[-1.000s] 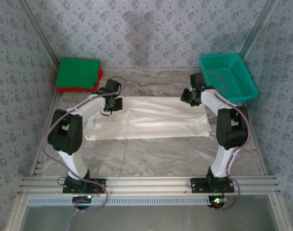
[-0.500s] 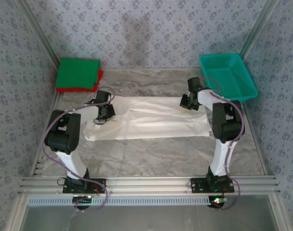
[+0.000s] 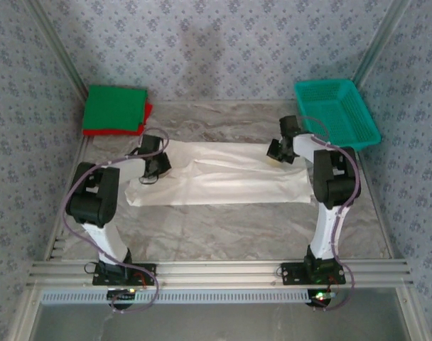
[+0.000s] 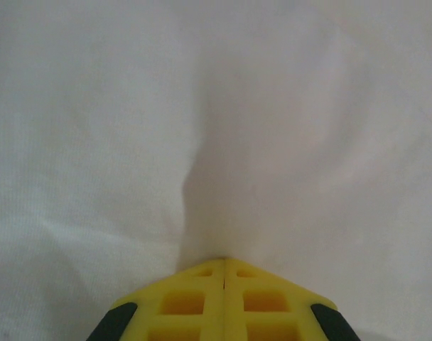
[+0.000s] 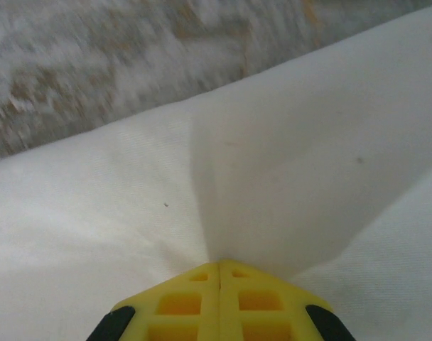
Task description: Fold and stack the t-shirts
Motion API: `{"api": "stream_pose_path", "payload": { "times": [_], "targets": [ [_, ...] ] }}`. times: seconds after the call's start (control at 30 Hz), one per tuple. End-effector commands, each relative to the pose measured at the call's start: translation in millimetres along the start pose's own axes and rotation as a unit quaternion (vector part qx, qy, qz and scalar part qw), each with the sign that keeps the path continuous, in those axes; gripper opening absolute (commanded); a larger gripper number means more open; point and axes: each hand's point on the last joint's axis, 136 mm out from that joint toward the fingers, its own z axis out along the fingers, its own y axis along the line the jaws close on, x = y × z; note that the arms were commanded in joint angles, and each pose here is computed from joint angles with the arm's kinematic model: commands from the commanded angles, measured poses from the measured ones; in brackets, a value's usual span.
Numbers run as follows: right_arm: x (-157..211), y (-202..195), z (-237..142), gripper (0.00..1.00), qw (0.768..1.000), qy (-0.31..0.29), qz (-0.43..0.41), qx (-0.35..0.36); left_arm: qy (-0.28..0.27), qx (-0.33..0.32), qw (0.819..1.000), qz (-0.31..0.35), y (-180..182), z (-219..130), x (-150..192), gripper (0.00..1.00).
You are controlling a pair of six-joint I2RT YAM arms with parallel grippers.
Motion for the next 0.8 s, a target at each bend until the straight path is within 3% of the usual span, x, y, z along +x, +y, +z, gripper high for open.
{"api": "stream_pose_path", "payload": {
  "times": [0.0, 0.23, 0.43, 0.57, 0.77],
  "targets": [
    [63, -23, -13, 0.0, 0.996, 0.084, 0.024, 0.027, 0.033, -0.016, 0.999, 0.033, -4, 23, -2, 0.0],
    [157, -19, -31, 0.0, 0.99, 0.14, 0.02, 0.001, 0.029, 0.067, 0.995, 0.061, -83, 83, -67, 0.0],
    [235, 47, -36, 0.0, 0.983, 0.173, -0.03, -0.055, 0.002, 0.125, 0.984, 0.13, -176, 96, -129, 0.0],
    [235, 91, -67, 0.0, 0.98, 0.145, -0.109, -0.082, -0.038, 0.153, 0.976, 0.153, -208, 63, -163, 0.0],
    [187, 83, -99, 0.0, 0.987, 0.09, -0.108, -0.077, -0.062, 0.123, 0.979, 0.149, -188, 7, -189, 0.0]
  ]
}}
